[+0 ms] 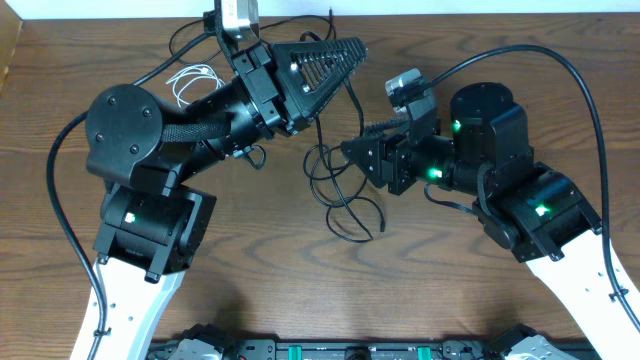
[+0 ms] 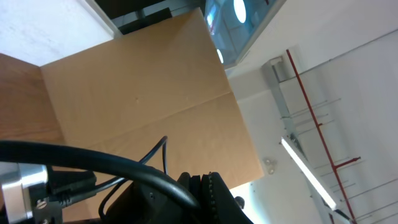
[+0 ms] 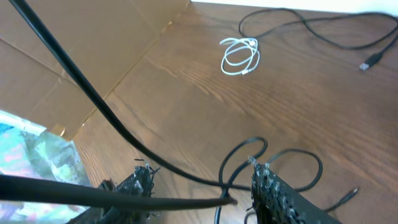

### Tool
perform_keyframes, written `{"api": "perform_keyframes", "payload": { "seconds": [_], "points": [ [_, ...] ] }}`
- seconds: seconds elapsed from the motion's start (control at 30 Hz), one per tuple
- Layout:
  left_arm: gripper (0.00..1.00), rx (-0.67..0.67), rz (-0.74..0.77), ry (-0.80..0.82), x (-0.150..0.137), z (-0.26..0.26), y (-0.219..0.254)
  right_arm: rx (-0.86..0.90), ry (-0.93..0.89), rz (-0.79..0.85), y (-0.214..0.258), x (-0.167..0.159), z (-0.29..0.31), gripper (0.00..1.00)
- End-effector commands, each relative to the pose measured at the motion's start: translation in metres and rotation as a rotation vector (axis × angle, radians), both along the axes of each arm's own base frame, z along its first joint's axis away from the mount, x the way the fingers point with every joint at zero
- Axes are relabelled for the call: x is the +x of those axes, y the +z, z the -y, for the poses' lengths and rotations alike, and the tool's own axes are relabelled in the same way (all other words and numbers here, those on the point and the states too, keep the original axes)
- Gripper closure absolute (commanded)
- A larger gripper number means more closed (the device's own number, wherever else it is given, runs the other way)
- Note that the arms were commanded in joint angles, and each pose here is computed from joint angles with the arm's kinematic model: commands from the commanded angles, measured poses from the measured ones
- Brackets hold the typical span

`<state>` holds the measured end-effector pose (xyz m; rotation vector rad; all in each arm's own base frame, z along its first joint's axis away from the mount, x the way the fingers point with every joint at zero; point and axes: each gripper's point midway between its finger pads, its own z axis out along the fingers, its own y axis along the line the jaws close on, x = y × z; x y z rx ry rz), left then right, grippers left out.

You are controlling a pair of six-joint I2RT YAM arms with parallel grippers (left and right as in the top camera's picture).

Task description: Untangle cables

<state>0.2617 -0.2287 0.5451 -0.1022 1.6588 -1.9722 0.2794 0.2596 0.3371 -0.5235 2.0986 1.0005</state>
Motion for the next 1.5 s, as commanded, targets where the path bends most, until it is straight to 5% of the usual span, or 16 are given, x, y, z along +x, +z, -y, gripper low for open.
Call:
{"api": "perform_keyframes", "payload": {
  "seconds": [0.0,0.27,0.43,0.73,0.97,1.3,1.47],
  "points": [
    [0.92,-0.025,0.007,-0.001,-0.006,-0.002,0.011,0.010,0.002,0.013,0.004,0.000,-0.002,0.50],
    [0.93,-0.026,0.007,-0.001,-0.006,-0.002,0.011,0.006,0.015,0.014,0.003,-0.002,-0.005,0.71],
    [0.92,-0.025,0.007,0.000,-0.005,-0.003,0.011,0.006,0.015,0.012,0.003,-0.002,-0.005,0.99],
    [0.93,0.111,0.048,0.119,0.024,-0.015,-0.019,0.023,-0.011,-0.052,-0.001,-0.005,-0.004,0.99],
    [0.92,0.393,-0.116,0.375,0.075,-0.059,-0.103,-0.009,-0.036,-0.087,-0.007,-0.011,0.008,0.99],
    [0.92,0.768,-0.241,0.546,0.082,-0.106,-0.184,-0.054,-0.075,-0.117,-0.016,-0.016,0.018,0.99],
    [0.44,0.900,-0.288,0.569,0.075,-0.121,-0.209,-0.028,-0.136,-0.141,-0.014,-0.009,0.022,0.99]
  ]
}}
